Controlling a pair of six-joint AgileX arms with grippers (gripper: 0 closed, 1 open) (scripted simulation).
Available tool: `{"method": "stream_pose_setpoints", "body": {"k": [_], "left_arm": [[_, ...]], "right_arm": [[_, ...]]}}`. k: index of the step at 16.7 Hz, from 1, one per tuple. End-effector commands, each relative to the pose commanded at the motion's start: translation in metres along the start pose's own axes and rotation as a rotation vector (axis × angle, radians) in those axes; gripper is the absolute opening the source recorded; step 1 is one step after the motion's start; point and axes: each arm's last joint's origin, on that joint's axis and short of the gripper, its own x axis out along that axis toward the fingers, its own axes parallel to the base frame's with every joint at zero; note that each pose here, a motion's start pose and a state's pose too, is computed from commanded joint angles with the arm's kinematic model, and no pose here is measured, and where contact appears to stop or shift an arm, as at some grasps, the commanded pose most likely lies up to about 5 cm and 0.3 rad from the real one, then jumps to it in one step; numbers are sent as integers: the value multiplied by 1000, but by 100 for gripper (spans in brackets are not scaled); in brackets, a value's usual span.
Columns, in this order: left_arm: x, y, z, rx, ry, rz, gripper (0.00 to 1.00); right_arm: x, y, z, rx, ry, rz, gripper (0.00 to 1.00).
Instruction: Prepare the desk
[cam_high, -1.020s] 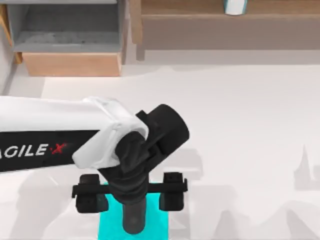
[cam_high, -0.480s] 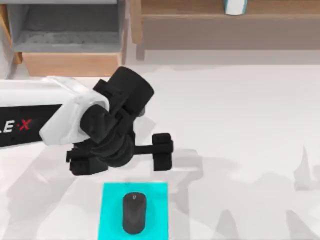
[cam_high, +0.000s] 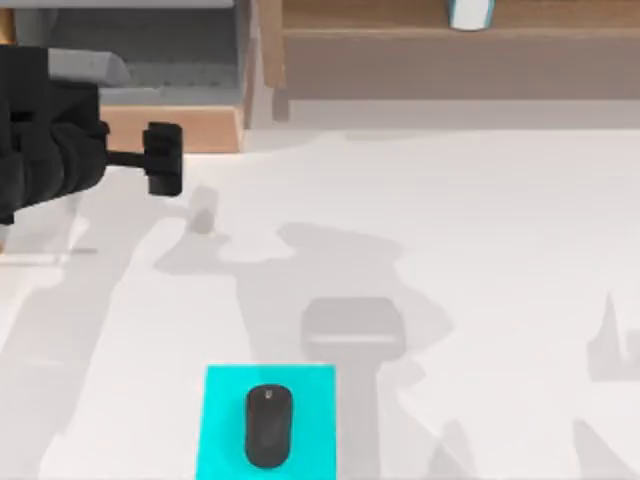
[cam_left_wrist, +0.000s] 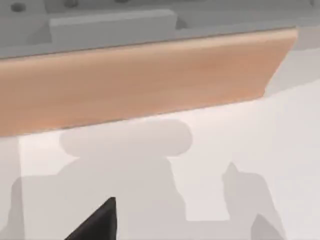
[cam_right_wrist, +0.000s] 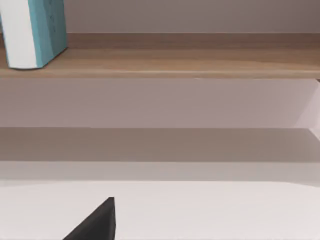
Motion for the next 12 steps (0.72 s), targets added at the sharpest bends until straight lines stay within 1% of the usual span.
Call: {"method": "stream_pose_setpoints", "body": {"k": [1,3,6,7,9,11,12], "left_arm": [[-5,23,4,63,-86,35,100],[-21,67,7,211,-244,136,100],[-53,123,0,479,-418,350,100],[-65,138,-6,575,-454,431,100],[-86,163,-21,765,-487,592,100],[-104,181,-40,945,-475,737,100],[-110,187,-51,1028,-455,797,100]], "right_arm": [[0,0,0,0,0,0,100],[0,0,0,0,0,0,100],[0,0,0,0,0,0,100],[0,0,0,0,0,0,100],[0,0,0,0,0,0,100],[0,0,0,0,0,0,100],[0,0,0,0,0,0,100]]}}
